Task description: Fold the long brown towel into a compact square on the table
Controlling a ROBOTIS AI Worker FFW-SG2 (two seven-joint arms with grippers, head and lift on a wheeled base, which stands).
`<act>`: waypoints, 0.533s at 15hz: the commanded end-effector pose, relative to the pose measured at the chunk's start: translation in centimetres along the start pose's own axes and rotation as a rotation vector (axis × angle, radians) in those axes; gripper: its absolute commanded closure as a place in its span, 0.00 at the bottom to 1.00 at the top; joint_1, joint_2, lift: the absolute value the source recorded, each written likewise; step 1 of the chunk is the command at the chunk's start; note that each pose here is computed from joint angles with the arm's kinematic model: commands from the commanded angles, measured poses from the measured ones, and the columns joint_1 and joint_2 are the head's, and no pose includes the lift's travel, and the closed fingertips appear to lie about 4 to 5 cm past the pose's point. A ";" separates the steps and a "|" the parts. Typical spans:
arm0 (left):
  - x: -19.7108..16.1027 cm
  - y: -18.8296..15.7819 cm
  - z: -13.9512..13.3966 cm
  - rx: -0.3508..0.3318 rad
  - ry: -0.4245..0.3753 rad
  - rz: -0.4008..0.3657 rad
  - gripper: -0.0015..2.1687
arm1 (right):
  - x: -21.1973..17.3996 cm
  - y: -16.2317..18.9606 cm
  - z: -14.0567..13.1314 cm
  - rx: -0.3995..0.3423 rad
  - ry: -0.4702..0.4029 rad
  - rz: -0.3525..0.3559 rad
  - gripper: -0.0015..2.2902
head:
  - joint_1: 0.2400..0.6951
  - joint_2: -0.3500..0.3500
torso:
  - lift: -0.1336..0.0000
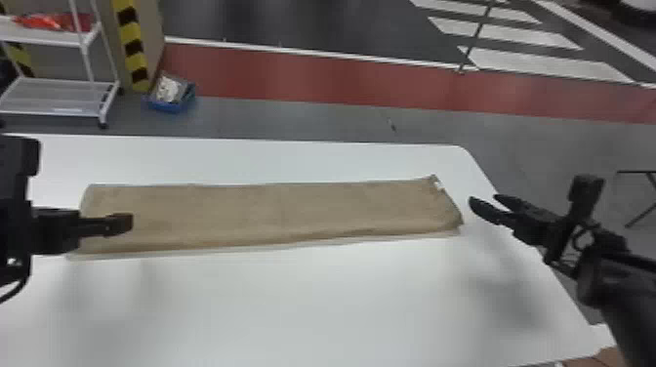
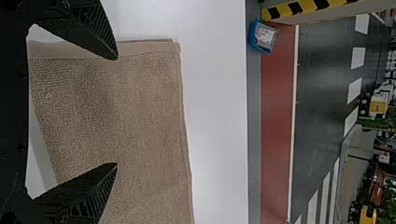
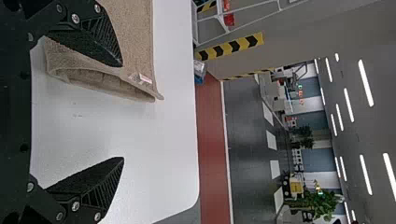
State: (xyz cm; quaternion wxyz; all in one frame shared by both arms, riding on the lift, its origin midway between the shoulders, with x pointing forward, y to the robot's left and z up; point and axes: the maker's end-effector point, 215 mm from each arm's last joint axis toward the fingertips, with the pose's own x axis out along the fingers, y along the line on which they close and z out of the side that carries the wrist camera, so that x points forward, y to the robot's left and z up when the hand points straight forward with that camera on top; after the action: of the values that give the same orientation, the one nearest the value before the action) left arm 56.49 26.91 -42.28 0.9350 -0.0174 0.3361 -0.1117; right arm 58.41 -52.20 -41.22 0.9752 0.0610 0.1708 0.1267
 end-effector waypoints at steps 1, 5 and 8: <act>-0.2 -0.2 0.2 -0.007 -0.017 -0.006 0.04 | 0.0 -0.2 0.1 -0.004 -0.001 -0.012 0.09 | 1.00 0.16 | 0.07; -1.3 -1.1 -1.0 0.001 -0.019 -0.018 0.04 | -1.1 0.5 -0.6 0.033 -0.004 0.001 0.07 | 1.00 0.15 | 0.07; -1.7 -1.2 -1.1 0.002 -0.024 -0.017 0.04 | -1.5 0.1 -0.8 0.053 -0.006 -0.007 0.05 | 1.00 0.15 | 0.07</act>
State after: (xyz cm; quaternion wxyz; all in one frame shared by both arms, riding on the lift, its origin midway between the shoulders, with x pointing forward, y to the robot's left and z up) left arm 54.39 26.19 -42.02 0.9378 -0.0210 0.3252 -0.1197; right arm 56.85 -52.21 -41.48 0.9741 0.0828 0.1720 0.1213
